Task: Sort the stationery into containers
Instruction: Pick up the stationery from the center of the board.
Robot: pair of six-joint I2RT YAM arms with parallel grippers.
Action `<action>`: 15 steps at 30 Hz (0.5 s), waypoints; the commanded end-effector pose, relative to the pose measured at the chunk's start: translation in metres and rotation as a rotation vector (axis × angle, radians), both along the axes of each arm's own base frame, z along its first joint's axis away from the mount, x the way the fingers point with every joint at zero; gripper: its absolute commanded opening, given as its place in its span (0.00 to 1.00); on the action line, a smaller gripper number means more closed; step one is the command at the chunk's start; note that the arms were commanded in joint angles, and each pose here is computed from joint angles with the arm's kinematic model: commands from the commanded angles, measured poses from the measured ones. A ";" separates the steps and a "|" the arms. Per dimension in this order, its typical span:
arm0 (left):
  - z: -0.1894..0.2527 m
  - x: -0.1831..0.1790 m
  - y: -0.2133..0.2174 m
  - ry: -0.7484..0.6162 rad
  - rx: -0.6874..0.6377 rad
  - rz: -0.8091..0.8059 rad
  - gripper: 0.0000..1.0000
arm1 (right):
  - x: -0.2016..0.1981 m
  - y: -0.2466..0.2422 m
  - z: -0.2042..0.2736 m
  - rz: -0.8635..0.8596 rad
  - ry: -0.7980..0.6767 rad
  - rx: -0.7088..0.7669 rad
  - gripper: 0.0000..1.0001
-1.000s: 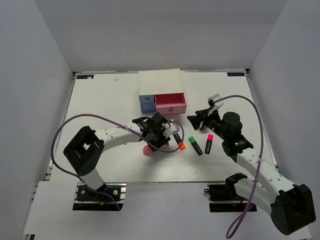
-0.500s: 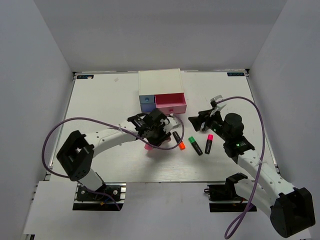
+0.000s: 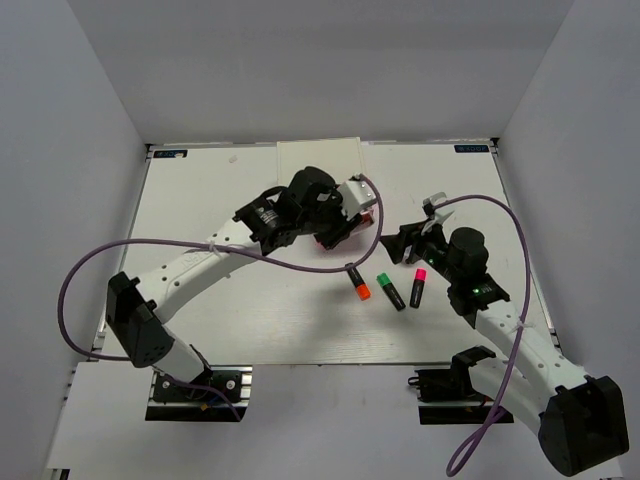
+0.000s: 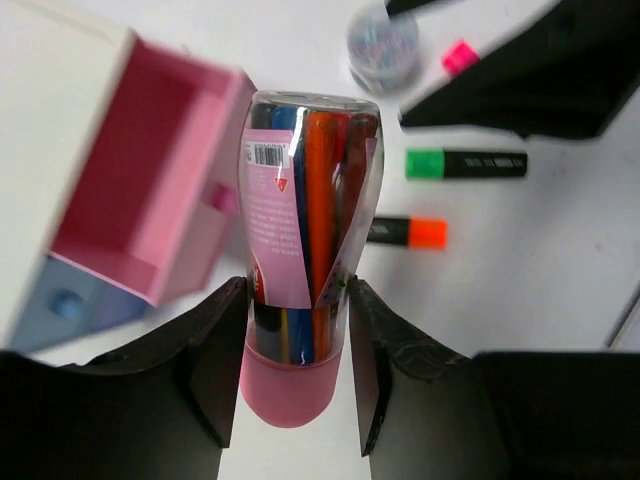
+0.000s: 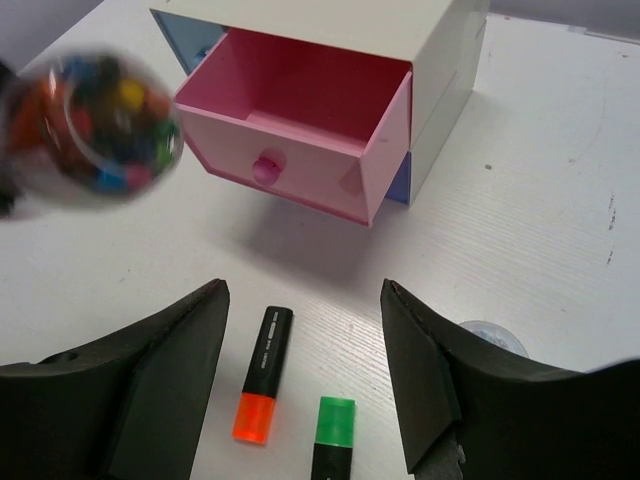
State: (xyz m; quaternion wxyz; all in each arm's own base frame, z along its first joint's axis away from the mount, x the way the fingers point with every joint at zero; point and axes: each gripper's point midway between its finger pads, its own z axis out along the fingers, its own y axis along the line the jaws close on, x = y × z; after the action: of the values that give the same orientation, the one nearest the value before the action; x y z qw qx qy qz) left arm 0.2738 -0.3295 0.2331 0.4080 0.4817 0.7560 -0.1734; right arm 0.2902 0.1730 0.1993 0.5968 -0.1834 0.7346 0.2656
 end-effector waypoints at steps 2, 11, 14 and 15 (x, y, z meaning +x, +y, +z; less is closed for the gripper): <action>0.051 0.032 -0.016 -0.205 -0.023 -0.050 0.00 | 0.000 -0.003 0.010 -0.005 -0.041 0.017 0.68; 0.044 0.084 -0.022 -0.360 0.110 -0.099 0.00 | -0.001 -0.006 0.008 -0.015 -0.041 0.024 0.68; 0.043 0.103 -0.018 -0.399 0.125 -0.069 0.00 | -0.002 -0.009 0.005 -0.021 -0.039 0.022 0.70; 0.039 0.105 -0.021 -0.397 0.127 -0.069 0.00 | -0.003 -0.008 0.006 -0.017 -0.043 0.022 0.70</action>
State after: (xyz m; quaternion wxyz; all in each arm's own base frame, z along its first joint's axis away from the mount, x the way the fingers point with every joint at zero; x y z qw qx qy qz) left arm 0.3564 -0.3523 0.2289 0.4503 0.5714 0.6829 -0.0661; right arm 0.2875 0.1658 0.1974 0.6027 -0.1768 0.7331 0.2610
